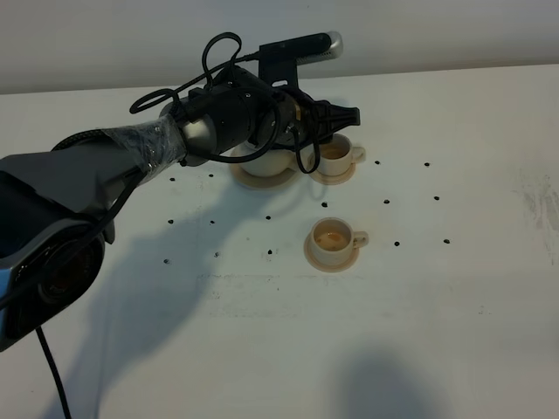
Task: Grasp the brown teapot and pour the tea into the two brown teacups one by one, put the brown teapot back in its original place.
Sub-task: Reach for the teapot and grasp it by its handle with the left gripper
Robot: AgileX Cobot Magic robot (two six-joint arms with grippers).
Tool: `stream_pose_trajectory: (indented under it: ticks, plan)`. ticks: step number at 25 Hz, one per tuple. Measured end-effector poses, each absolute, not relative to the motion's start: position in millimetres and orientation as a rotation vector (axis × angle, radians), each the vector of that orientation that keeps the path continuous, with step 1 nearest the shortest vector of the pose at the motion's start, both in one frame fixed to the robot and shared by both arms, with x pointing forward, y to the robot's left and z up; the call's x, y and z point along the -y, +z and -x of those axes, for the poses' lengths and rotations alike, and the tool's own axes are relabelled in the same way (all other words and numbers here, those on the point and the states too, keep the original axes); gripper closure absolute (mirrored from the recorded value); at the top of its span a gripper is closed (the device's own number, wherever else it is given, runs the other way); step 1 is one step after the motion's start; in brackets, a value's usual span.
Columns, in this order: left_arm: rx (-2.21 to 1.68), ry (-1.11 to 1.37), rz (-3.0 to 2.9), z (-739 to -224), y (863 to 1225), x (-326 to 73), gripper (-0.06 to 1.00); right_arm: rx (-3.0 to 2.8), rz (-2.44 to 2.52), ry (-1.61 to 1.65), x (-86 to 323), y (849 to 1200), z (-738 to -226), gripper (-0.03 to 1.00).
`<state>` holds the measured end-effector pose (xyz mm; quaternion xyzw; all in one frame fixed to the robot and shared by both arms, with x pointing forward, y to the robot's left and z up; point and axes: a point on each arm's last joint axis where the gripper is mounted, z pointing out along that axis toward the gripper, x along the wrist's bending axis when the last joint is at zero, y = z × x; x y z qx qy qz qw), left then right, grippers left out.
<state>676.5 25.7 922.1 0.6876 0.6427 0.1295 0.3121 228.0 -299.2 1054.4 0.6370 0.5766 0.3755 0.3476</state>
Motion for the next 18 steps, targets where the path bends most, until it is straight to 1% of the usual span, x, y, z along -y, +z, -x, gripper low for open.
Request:
stream_pose_trajectory:
  ticks: [10,18]
  plan:
    - [-1.659,0.312,-1.897,-666.7,913.6,-13.3,0.53,-1.495,-1.652,0.974,299.2,1054.4,-228.0,0.46]
    - [-1.662,0.313,-1.935,-664.3,911.9,-13.7,0.53,-1.495,-1.652,0.974,299.2,1054.4,-228.0,0.46]
